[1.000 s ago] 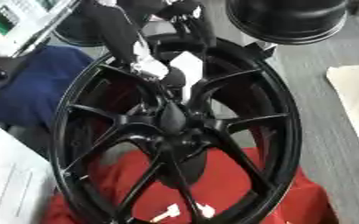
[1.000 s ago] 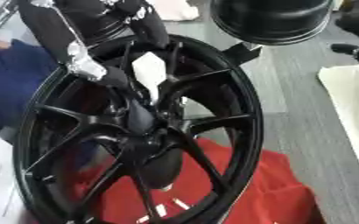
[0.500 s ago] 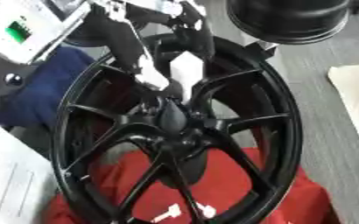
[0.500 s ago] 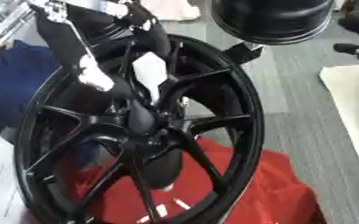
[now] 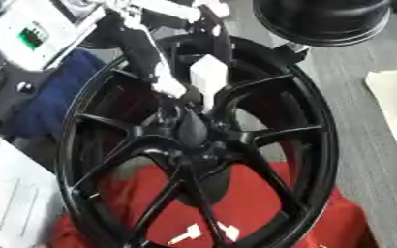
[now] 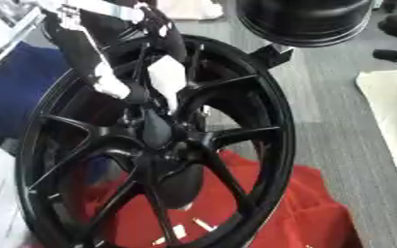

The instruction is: Pull the pin out of the wheel hub.

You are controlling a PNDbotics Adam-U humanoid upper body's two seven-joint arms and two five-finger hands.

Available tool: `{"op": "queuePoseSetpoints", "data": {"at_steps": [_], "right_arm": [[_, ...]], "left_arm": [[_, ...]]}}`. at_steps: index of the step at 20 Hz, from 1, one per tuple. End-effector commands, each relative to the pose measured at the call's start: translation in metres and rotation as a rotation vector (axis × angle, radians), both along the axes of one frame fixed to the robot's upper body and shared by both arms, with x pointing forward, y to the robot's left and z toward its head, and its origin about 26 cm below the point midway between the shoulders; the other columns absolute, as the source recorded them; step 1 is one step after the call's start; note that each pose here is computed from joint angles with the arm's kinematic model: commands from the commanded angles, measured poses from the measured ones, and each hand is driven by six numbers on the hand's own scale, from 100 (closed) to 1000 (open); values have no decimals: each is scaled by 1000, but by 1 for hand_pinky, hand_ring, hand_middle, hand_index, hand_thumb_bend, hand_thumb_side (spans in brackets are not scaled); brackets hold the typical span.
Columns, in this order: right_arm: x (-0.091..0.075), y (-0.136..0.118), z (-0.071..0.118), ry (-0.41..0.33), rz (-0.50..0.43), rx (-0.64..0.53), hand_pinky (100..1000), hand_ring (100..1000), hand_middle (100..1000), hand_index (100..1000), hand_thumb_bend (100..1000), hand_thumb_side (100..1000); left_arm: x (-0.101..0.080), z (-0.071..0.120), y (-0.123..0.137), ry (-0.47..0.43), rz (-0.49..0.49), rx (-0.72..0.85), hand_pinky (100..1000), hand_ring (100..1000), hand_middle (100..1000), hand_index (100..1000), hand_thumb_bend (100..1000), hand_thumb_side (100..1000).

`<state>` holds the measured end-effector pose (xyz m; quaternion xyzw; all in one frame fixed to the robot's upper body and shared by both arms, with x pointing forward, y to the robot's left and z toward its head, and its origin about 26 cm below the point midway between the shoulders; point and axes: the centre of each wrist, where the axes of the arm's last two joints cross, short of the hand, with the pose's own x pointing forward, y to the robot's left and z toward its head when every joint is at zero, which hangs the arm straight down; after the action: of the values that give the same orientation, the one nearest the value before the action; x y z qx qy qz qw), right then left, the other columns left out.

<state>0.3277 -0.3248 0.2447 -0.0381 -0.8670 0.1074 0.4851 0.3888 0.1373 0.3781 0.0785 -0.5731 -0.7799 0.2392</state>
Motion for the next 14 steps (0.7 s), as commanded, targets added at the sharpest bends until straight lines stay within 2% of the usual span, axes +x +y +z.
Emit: {"op": "queuePoseSetpoints", "data": {"at_steps": [1,14], "right_arm": [[-3,1,10,-29,7,-13,802,955,753,737,100,721],[-2,1,10,-29,10,-10,802,956,753,737,100,724]], "left_arm": [[-1,11,5,-28,7,-20,891,892,844,846,320,216],[7,7,10,-16,36,-29,874,877,815,837,219,151]]}}
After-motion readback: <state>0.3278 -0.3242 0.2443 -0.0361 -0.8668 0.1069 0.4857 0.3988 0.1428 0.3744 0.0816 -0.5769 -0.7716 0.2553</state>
